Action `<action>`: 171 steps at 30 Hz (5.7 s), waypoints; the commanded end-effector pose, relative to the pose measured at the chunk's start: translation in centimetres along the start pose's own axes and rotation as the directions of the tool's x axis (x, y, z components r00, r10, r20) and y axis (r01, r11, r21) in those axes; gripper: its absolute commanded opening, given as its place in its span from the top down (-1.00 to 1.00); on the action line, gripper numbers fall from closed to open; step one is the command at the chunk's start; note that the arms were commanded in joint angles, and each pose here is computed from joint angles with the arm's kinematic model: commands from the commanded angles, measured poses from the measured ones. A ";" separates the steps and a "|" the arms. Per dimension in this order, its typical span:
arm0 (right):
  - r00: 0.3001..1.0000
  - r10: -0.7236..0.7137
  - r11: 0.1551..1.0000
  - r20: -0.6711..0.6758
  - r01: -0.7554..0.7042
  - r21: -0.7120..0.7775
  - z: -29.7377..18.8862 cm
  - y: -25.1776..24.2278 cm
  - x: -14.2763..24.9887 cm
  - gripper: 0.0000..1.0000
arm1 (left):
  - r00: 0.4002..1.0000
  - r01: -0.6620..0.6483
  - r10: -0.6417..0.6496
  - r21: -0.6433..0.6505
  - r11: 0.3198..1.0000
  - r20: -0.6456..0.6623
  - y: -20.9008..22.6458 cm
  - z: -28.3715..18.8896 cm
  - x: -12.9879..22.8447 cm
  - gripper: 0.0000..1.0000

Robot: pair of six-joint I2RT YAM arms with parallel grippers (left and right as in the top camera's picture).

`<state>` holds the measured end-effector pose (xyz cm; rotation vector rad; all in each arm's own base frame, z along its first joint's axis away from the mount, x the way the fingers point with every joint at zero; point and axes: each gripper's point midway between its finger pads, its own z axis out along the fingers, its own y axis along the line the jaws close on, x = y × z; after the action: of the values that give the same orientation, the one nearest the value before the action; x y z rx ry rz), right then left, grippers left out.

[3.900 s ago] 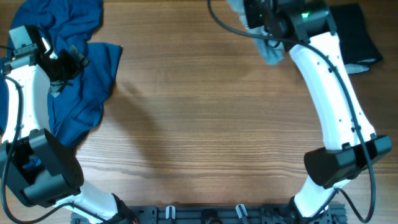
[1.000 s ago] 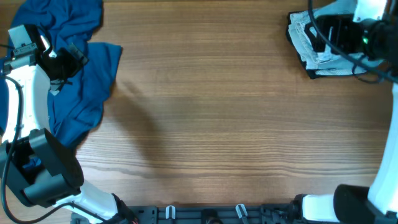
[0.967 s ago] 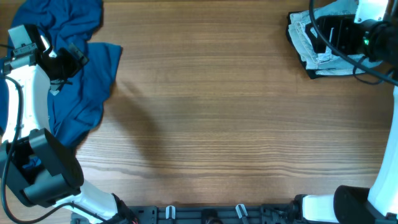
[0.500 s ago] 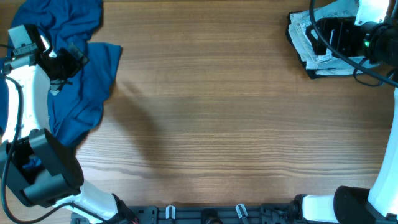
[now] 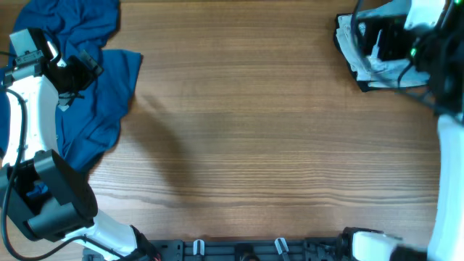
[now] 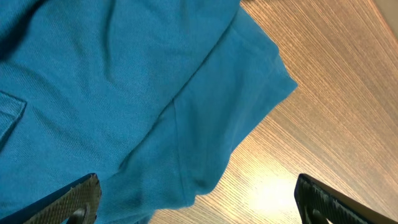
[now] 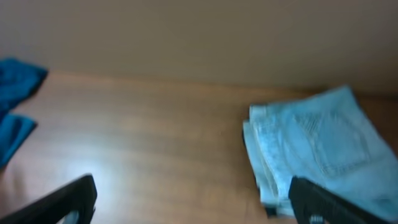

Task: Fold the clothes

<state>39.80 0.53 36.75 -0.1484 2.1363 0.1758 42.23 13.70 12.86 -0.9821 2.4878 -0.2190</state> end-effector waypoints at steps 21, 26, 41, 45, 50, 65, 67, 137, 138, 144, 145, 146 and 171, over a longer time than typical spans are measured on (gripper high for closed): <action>0.875 0.023 1.000 0.484 -0.016 -0.019 -4.7 4.9 17.8 -0.99 | 1.000 0.007 -0.007 -0.004 1.000 0.005 -0.1 0.2 -0.3 -1.00; 0.844 0.106 0.994 0.526 -0.083 -0.066 -3.3 4.7 19.7 -0.99 | 1.000 0.007 -0.007 -0.004 1.000 0.005 -0.1 0.2 -0.3 -1.00; 0.821 0.096 0.995 0.563 -0.082 -0.051 -2.3 4.3 23.7 -0.99 | 1.000 0.007 -0.007 -0.004 1.000 0.005 -0.1 0.2 -0.3 -1.00; 0.837 0.060 0.998 0.543 -0.060 -0.018 -1.9 4.0 24.3 -0.99 | 1.000 0.007 -0.007 -0.004 1.000 0.005 -0.1 0.2 -0.3 -1.00; 0.838 0.062 0.998 0.543 -0.061 -0.020 -1.9 4.0 24.3 -0.99 | 1.000 0.007 -0.007 -0.004 1.000 0.005 -0.1 0.2 -0.3 -1.00; 0.837 0.063 0.998 0.544 -0.062 -0.020 -1.9 4.0 24.3 -0.99 | 1.000 0.007 -0.007 -0.004 1.000 0.005 -0.1 0.2 -0.3 -1.00; 0.837 0.063 0.998 0.544 -0.062 -0.020 -1.9 4.0 24.3 -0.99 | 1.000 0.007 -0.007 -0.004 1.000 0.005 -0.1 0.2 -0.3 -1.00; 0.837 0.063 0.998 0.544 -0.062 -0.020 -1.9 4.0 24.3 -0.99 | 0.377 -0.777 0.220 0.177 0.605 0.900 -4.1 -15.7 20.2 -1.00; 0.837 0.063 0.998 0.544 -0.062 -0.020 -1.9 4.0 24.3 -0.99 | 0.376 -0.777 0.220 0.177 0.604 0.900 -4.0 -15.8 20.4 -1.00; 0.837 0.063 0.998 0.544 -0.062 -0.020 -1.9 4.0 24.3 -0.99 | 0.379 -0.776 0.223 0.178 0.605 0.898 -3.6 -15.6 20.7 -1.00; 0.837 0.063 0.998 0.544 -0.062 -0.020 -1.9 4.0 24.3 -0.99 | 0.381 -0.775 0.224 0.178 0.606 0.897 -3.6 -15.5 20.8 -1.00; 0.837 0.063 0.998 0.544 -0.062 -0.020 -1.9 4.0 24.3 -0.99 | 0.383 -0.775 0.226 0.179 0.606 0.895 -3.5 -15.3 20.8 -1.00; 0.837 0.062 0.998 0.544 -0.062 -0.019 -1.9 4.0 24.3 -0.99 | 0.452 -0.759 0.286 0.196 0.621 0.845 -2.5 -11.7 21.9 -1.00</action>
<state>24.48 3.34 17.39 -0.0231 1.5830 0.2387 24.31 -3.11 16.38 0.0762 1.6270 -0.2384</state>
